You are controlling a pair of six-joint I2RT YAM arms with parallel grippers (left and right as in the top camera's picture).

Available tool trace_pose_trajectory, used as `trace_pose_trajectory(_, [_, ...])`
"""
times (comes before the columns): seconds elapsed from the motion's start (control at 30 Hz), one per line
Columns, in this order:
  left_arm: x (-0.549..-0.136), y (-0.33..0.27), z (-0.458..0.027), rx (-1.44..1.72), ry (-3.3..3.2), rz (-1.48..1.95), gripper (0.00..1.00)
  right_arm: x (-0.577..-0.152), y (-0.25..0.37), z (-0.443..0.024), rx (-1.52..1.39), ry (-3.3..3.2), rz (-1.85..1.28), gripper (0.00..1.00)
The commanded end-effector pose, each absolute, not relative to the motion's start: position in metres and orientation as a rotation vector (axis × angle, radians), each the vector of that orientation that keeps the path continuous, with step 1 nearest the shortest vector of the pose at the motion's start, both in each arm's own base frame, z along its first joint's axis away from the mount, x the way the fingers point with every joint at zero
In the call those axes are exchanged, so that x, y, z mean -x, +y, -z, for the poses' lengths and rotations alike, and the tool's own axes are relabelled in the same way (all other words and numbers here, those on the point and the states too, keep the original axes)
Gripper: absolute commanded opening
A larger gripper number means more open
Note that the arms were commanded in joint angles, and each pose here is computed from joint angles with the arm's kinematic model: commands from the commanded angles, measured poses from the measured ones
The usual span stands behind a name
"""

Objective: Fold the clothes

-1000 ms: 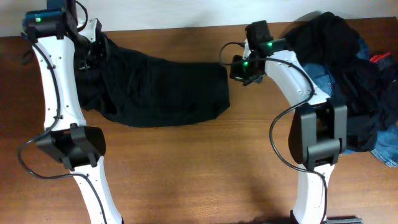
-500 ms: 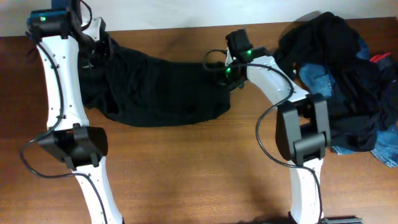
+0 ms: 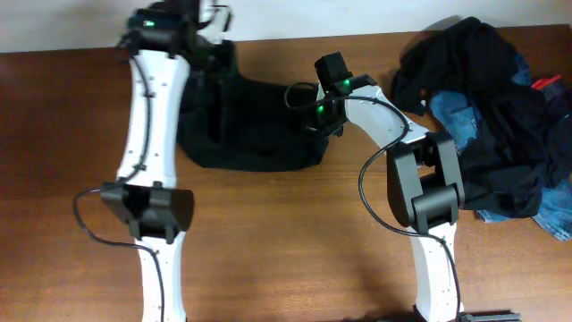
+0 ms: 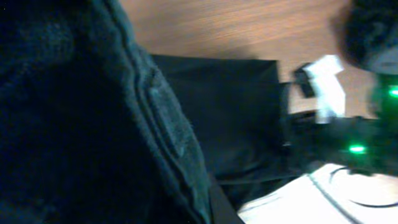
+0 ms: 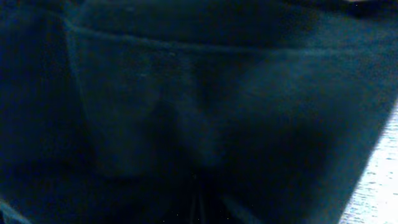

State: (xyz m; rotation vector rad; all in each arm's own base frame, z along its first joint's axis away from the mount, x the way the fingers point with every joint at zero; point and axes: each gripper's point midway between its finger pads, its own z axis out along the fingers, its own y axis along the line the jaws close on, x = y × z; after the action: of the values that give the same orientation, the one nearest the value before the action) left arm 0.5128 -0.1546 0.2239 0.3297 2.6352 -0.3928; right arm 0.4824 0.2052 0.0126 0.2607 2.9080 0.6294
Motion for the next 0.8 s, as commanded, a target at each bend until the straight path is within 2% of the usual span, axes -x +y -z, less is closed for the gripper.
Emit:
trace_pose_trajectory(0.0, [-0.502, -0.187, -0.261, -0.368, 2.539, 0.469, 0.0, -0.472, 0.21, 0.008, -0.278, 2.964, -0.63, 0.04])
trace_pose_trajectory(0.37, [-0.5, -0.199, -0.248, -0.395, 2.562, 0.353, 0.01, -0.472, 0.211, 0.007, -0.276, 2.963, -0.649, 0.04])
trace_pose_trajectory(0.67, [-0.498, -0.216, -0.235, -0.437, 2.579, 0.369, 0.01, -0.489, 0.214, -0.03, -0.201, 2.867, -1.022, 0.04])
trace_pose_trajectory(0.77, [-0.499, -0.221, -0.237, -0.447, 2.566, 0.375, 0.0, -0.494, 0.214, -0.053, -0.144, 2.816, -1.146, 0.09])
